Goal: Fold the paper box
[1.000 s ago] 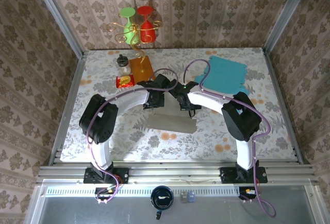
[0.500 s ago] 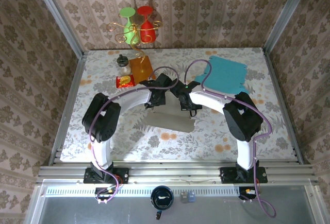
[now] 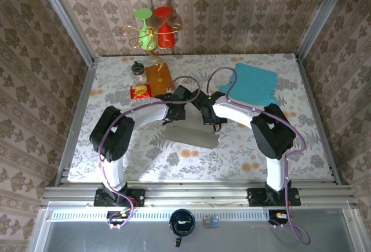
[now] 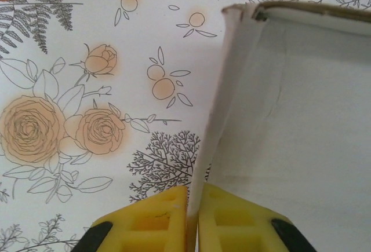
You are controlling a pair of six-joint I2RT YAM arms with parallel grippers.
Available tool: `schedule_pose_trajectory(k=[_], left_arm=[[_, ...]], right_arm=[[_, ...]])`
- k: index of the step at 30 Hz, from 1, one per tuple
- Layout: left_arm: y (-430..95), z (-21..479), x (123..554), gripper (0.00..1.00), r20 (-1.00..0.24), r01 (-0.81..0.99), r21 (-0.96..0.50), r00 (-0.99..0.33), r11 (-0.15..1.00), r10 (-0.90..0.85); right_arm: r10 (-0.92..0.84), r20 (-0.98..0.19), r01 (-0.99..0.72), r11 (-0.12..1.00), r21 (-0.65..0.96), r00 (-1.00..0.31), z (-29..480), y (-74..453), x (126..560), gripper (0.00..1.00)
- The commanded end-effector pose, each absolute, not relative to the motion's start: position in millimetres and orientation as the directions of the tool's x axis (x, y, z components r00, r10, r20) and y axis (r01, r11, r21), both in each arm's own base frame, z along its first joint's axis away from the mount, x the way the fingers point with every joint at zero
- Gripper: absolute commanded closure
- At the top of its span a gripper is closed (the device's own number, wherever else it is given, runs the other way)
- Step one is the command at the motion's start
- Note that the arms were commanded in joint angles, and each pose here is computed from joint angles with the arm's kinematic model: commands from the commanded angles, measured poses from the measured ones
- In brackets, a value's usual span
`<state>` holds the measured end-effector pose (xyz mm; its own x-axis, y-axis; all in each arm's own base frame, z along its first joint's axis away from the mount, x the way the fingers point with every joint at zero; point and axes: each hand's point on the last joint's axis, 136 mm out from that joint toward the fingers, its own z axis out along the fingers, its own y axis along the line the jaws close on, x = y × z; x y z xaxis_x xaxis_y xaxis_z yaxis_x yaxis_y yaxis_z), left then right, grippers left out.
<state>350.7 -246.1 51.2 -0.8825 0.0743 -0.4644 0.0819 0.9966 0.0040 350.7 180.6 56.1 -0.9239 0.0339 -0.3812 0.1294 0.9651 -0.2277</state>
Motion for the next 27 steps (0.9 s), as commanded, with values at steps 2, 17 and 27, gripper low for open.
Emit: schedule_pose_trajectory(k=[2,17,27], left_arm=[[-239.0,39.8,328.8,0.99,-0.438,0.128,0.140,-0.881,0.982,0.177],[-258.5,70.4,333.6,0.71,-0.517,0.183,0.102,-0.830,0.978,0.209],[-276.4,99.3,318.2,0.47,-0.500,0.258,-0.138,-0.851,0.956,0.157]], right_arm=[[0.023,-0.372,0.126,0.959,-0.255,-0.928,50.9,177.5,352.0,1.00],[0.074,-0.338,0.170,0.950,-0.261,-0.938,39.7,168.9,345.9,1.00],[0.122,-0.300,0.201,0.948,-0.248,-0.946,36.0,169.4,342.2,1.00]])
